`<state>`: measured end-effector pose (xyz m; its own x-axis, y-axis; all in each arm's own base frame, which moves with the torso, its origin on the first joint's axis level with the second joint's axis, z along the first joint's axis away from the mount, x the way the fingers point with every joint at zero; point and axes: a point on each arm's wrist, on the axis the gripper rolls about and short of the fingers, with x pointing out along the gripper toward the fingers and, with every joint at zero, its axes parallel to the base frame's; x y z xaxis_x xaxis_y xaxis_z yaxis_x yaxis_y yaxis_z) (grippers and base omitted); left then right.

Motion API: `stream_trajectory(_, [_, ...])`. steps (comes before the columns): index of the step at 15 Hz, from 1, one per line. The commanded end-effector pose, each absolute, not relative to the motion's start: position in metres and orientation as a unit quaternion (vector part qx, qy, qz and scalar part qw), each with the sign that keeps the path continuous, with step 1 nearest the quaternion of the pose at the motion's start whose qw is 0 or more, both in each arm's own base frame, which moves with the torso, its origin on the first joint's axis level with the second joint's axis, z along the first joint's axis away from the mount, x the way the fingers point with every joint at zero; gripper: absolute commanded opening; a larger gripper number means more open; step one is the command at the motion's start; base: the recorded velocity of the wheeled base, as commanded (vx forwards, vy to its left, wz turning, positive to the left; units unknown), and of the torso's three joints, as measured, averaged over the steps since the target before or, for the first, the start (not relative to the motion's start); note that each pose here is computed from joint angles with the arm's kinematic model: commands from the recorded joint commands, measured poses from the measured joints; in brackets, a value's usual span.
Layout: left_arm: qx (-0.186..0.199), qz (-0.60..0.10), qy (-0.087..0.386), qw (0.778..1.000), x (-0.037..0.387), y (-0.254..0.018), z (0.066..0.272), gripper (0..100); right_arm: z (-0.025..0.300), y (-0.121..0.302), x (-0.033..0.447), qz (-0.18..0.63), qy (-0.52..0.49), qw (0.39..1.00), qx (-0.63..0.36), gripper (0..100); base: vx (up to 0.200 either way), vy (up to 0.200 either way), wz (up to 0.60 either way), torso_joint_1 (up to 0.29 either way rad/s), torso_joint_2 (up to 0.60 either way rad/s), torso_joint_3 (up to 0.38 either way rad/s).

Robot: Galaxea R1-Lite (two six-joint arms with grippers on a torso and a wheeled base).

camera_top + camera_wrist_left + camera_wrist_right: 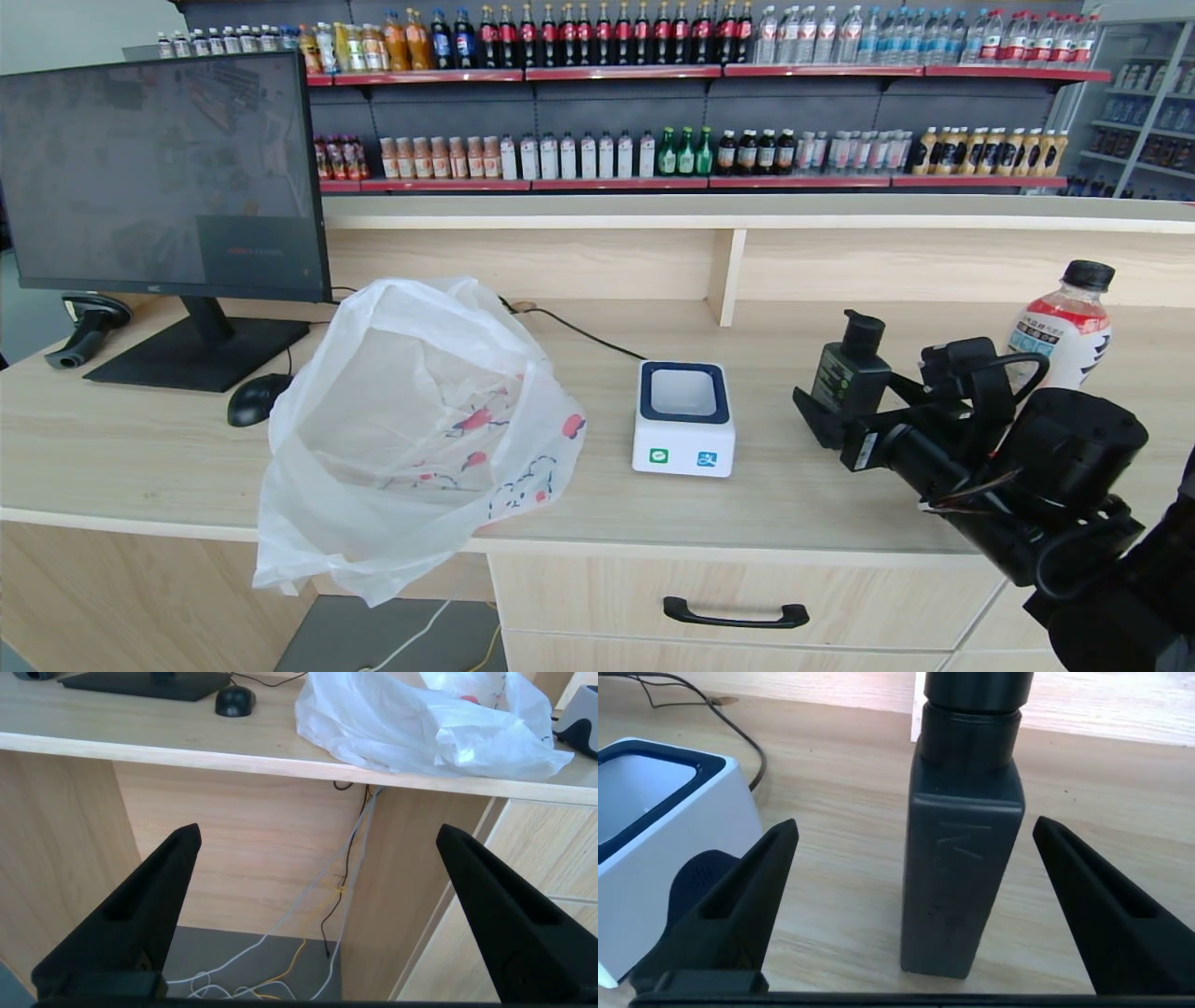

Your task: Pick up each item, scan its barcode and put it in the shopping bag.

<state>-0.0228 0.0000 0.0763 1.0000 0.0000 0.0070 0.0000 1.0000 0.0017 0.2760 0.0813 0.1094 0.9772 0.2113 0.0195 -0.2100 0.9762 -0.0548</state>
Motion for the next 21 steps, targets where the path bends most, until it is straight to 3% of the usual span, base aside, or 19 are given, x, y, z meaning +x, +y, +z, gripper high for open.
stream_trajectory(1, [0.001, 0.000, -0.004, 1.000, -0.023, 0.000, 0.076, 100, 0.109, 0.079, 0.278, 0.102, -0.012, 0.994, -0.027, 100, 0.000, 0.000, 0.00, 0.000, 0.00, 0.000])
stream_trajectory(9, [0.001, 0.000, -0.004, 1.000, -0.023, 0.000, 0.076, 100, 0.097, 0.078, 0.289, 0.093, 0.003, 0.995, -0.030, 100, 0.000, 0.000, 0.00, 0.000, 0.00, 0.000])
stream_trajectory(13, [0.001, 0.000, -0.004, 1.000, -0.023, 0.000, 0.076, 100, 0.099, 0.086, 0.305, 0.018, -0.015, 0.999, -0.023, 100, 0.000, 0.000, 0.00, 0.000, 0.00, 0.000])
stream_trajectory(21, [0.001, 0.000, -0.004, 1.000, -0.023, 0.000, 0.076, 100, 0.101, 0.097, 0.326, -0.017, -0.039, 0.999, 0.020, 100, 0.000, 0.000, 0.00, 0.000, 0.00, 0.000])
